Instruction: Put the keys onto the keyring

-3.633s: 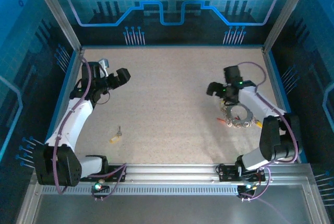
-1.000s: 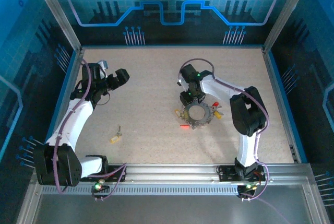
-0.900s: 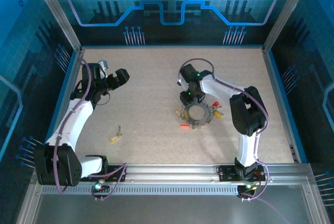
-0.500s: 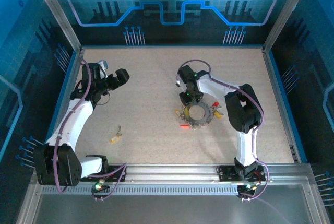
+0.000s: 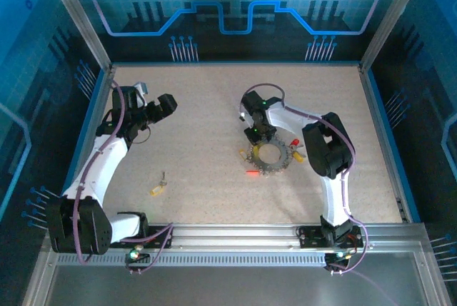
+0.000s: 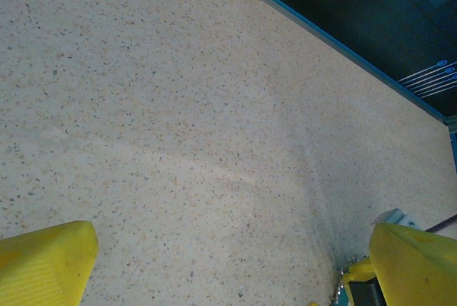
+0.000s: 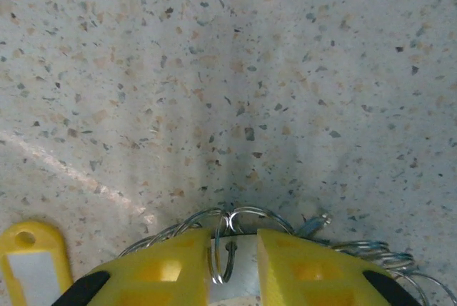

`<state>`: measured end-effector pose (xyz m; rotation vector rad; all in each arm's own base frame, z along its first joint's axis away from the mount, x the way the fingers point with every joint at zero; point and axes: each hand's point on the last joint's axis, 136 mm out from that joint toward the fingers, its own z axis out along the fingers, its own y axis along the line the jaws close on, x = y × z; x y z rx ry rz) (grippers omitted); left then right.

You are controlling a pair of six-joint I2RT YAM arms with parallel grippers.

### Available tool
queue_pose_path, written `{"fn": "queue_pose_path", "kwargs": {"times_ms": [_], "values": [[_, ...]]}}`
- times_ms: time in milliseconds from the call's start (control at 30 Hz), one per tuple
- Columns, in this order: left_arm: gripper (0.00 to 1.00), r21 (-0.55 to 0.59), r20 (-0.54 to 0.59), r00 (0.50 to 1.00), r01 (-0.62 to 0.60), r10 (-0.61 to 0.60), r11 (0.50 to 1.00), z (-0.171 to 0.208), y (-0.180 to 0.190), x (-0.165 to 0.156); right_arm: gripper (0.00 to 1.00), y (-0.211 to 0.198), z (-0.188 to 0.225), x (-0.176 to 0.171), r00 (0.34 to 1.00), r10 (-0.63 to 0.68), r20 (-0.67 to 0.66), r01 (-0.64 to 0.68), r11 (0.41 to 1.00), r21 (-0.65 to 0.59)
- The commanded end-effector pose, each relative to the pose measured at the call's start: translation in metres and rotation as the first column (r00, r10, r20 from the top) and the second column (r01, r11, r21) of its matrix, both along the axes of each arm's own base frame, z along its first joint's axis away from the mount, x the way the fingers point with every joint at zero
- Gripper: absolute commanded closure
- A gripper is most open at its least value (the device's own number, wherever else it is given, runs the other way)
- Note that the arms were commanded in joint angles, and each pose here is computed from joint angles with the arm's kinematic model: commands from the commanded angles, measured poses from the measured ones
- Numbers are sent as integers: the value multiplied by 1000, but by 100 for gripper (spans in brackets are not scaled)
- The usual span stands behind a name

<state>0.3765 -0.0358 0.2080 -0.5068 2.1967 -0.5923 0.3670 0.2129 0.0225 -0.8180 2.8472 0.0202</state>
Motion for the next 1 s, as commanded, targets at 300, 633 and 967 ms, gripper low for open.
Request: {"fn": "queue_pose_path", "kwargs": {"times_ms": [300, 633, 967], "values": [[1, -10, 1, 1000, 2, -2, 1000, 0, 1, 0, 90, 1, 1, -1, 1000, 22, 12, -21, 999, -26], [1, -38, 131, 976, 178, -172, 983, 19, -27, 3, 100, 28, 40, -22, 981, 155, 113, -169, 978, 124], [9, 269, 440, 614, 606, -655, 748, 72, -124, -54, 100, 77, 139, -91, 720, 484, 498, -650, 721, 239]]}}
